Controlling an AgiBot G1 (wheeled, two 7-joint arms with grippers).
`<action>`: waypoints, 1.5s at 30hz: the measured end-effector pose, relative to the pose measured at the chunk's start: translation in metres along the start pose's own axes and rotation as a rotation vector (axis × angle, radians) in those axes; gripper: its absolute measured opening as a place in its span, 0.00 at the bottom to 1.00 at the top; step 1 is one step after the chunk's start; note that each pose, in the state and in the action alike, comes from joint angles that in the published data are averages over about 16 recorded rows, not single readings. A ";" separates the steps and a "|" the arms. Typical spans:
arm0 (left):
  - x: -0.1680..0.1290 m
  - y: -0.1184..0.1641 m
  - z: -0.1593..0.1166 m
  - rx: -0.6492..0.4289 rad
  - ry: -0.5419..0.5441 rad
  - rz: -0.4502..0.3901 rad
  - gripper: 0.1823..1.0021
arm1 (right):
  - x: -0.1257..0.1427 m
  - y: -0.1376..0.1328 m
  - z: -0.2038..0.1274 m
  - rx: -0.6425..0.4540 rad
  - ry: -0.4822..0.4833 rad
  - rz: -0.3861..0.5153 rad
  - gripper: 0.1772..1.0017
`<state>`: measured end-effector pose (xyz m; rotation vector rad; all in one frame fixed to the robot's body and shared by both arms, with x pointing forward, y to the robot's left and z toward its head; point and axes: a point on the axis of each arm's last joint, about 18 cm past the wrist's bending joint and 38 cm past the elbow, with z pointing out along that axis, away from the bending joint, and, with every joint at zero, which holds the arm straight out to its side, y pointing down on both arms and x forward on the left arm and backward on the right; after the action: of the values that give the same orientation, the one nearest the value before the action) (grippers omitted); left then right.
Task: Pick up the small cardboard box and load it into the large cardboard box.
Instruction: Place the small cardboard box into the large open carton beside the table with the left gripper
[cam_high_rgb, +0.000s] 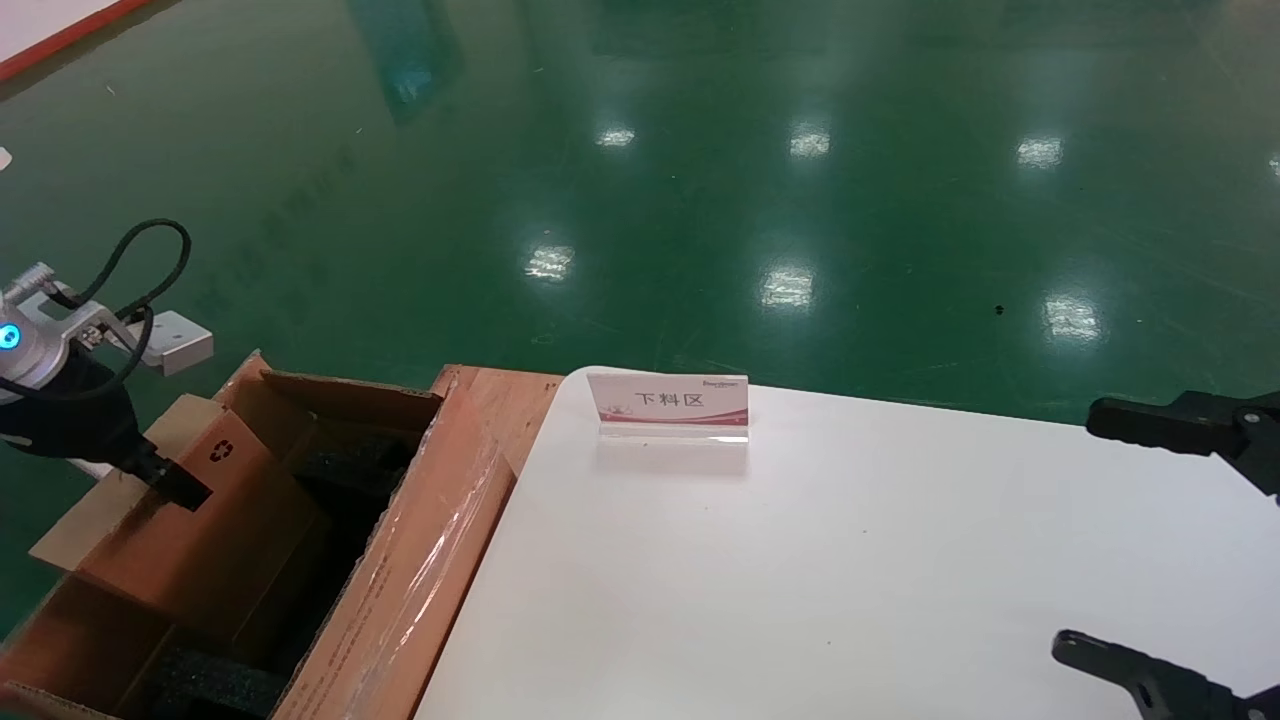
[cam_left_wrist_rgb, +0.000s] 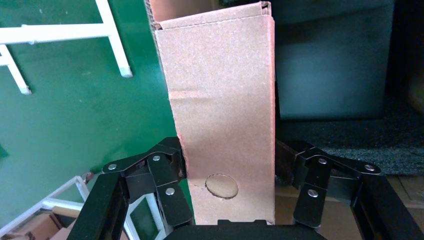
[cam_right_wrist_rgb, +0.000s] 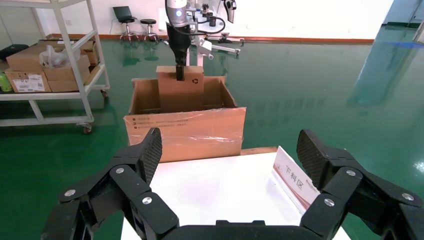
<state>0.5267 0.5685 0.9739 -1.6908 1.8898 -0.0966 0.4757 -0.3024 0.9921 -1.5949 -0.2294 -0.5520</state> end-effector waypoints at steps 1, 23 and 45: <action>0.000 0.000 0.002 -0.004 -0.001 0.000 0.18 | 0.000 0.000 0.000 0.000 0.000 0.000 1.00; 0.009 -0.007 0.037 -0.082 -0.031 0.023 0.17 | 0.000 0.000 0.000 0.000 0.000 0.000 1.00; 0.009 -0.006 0.038 -0.092 -0.036 0.029 0.36 | 0.000 0.000 0.000 0.000 0.001 0.000 1.00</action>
<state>0.5494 0.5717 0.9421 -1.7139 1.9177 0.0320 0.4757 -0.3025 0.9921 -1.5946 -0.2287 -0.5522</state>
